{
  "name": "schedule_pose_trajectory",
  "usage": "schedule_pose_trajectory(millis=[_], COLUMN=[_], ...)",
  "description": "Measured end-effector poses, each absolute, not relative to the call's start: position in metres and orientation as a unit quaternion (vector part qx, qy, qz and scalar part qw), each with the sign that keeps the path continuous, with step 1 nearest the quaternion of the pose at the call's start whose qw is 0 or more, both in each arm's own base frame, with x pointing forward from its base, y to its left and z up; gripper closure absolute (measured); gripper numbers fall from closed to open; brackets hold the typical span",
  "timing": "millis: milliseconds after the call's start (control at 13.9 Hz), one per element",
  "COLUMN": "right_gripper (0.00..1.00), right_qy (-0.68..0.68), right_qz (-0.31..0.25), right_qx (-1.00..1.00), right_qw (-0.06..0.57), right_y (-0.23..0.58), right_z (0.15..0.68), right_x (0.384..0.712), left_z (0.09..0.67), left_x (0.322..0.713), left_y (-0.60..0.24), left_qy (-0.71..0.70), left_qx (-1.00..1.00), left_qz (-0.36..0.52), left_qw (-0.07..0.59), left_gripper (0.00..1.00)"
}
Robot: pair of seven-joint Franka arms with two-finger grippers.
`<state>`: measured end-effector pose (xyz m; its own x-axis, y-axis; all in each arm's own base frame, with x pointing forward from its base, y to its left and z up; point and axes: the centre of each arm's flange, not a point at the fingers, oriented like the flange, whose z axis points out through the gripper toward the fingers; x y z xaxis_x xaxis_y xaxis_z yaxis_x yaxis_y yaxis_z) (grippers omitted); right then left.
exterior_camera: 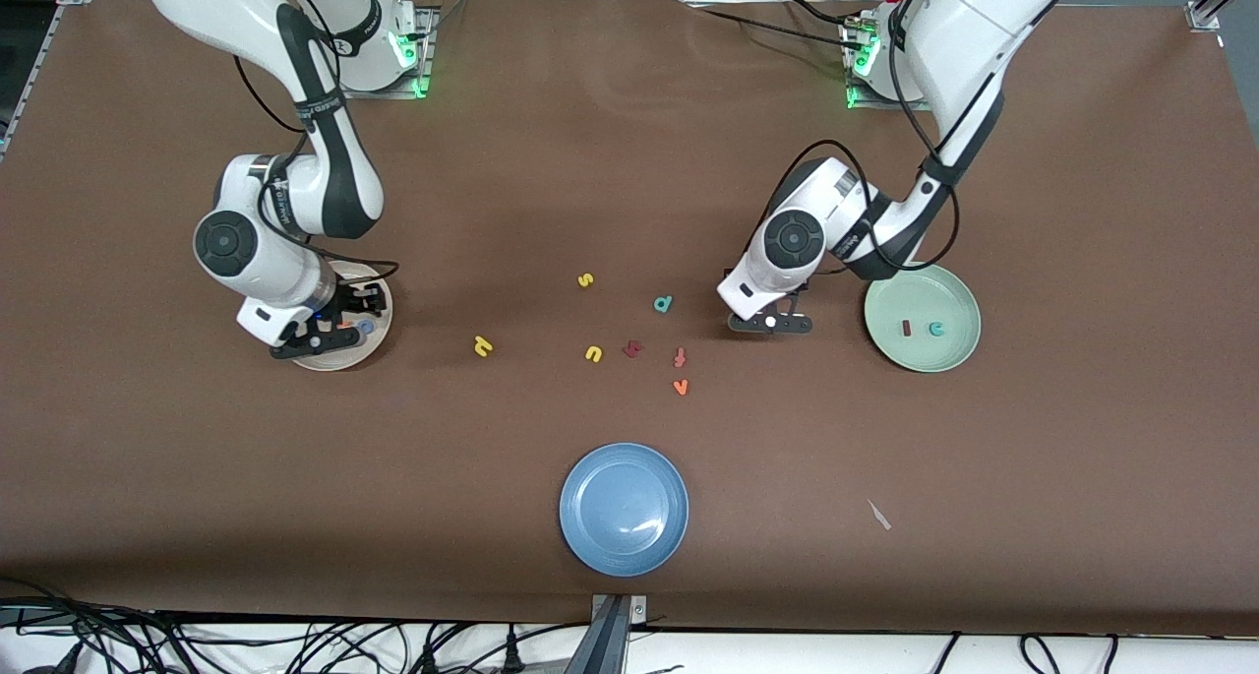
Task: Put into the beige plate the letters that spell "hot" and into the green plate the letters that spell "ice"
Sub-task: 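Release o on the beige plate while the left gripper carries orange e, then drop the orange e on the green plate while the right gripper grasps u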
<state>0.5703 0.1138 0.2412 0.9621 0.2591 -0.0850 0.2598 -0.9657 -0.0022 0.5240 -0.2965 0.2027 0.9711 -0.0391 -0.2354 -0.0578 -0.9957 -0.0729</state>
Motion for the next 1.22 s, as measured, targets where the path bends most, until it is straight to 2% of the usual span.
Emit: schedule_pose_trajectory(millis=[144,216,504,864,1008,1152,1224], right_gripper=[0.03,0.0,0.0,0.0,0.0,0.0,0.0], right_qy=[0.165,0.181,0.246,0.293,0.306,0.315,0.319], right_qz=[-0.039,-0.037,-0.038,-0.008,-0.002,0.001,0.004], right_qx=[0.986,0.983,0.968,0.956,0.952,0.949,0.948], right_qw=[-0.007,-0.012,-0.022,-0.012,-0.011,-0.012,-0.013], right_y=[0.157,0.177,0.229,0.238,0.248,0.258,0.262], right_z=[0.248,0.25,0.238,0.205,0.2,0.198,0.194], right_x=[0.57,0.568,0.561,0.569,0.574,0.577,0.578], left_z=[0.238,0.251,0.246,0.21,0.205,0.208,0.212], left_x=[0.55,0.562,0.583,0.571,0.569,0.571,0.573], left_y=[-0.264,-0.241,-0.157,-0.098,-0.096,-0.096,-0.096], left_qy=[0.048,0.059,0.085,0.096,0.097,0.097,0.097], left_qx=[-0.989,-0.987,-0.982,-0.974,-0.972,-0.973,-0.974], left_qz=[0.132,0.137,0.163,0.205,0.21,0.207,0.202], left_qw=[0.052,0.052,0.036,0.029,0.031,0.031,0.031], left_gripper=[0.74,0.74,0.74,0.74,0.7,0.55,0.44])
